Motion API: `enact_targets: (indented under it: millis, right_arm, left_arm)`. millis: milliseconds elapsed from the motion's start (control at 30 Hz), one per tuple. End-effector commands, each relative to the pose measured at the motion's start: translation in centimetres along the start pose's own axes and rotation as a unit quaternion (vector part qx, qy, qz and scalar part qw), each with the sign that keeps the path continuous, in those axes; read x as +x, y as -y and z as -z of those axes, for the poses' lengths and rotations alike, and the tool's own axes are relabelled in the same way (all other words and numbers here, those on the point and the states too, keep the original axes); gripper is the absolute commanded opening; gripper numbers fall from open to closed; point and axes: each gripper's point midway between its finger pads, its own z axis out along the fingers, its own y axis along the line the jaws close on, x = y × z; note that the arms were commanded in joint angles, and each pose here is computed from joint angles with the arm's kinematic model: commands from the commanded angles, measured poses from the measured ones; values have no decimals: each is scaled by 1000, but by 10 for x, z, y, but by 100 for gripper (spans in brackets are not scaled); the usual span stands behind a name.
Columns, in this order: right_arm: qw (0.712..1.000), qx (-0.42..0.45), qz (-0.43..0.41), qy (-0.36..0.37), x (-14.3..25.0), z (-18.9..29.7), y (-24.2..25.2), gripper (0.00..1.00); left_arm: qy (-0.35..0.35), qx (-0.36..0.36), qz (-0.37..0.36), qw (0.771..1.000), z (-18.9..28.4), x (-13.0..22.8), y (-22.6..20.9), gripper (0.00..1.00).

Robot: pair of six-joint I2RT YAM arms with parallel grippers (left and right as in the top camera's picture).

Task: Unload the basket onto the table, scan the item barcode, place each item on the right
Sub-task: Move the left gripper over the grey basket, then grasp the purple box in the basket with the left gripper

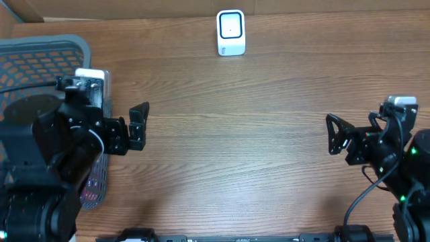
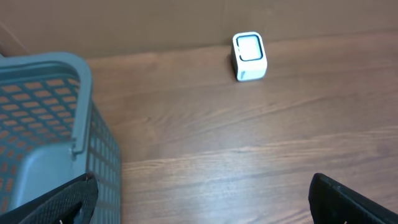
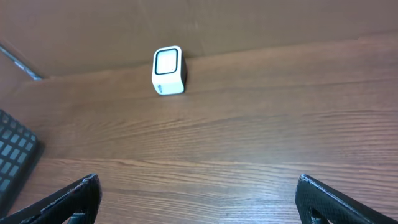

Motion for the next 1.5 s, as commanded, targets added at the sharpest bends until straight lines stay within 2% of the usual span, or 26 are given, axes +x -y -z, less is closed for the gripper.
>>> enact_targets:
  millis: [0,333,400,500,533,633,800,1067,1367,1467]
  right_arm:
    - [999,-34,4,3,-9,2,-14,100]
    - [999,-48,1,-13,-5,-5,-17,100]
    - [999,-47,0,-16,-4,-7,-17,100]
    - [999,-46,-3,-24,-2,-11,-15,100]
    - [999,-45,-4,-29,-1,-12,-15,100]
    - [998,-42,-10,-47,6,-17,-12,100]
    - [997,-37,-17,-71,13,-28,-8,100]
    - [994,-32,-27,-104,21,-45,-3,100]
    - [991,-27,-34,-130,29,-57,2,100]
    - [990,-26,-36,-135,31,-60,3,100]
  left_arm:
    - [-1,24,-10,1000,-4,-6,7,100]
    - [-31,48,-5,998,-26,-4,12,100]
    - [-36,22,12,999,-26,-2,3,99]
    - [-53,-72,97,991,-23,10,-33,100]
    - [-61,-120,137,981,-19,18,-52,100]
    - [-75,-198,216,953,-5,37,-89,100]
    - [-64,-271,308,910,16,53,-134,100]
    - [-72,-313,393,862,26,76,-174,100]
    - [-169,-351,473,790,11,129,-212,100]
    - [-197,-349,488,775,4,146,-218,100]
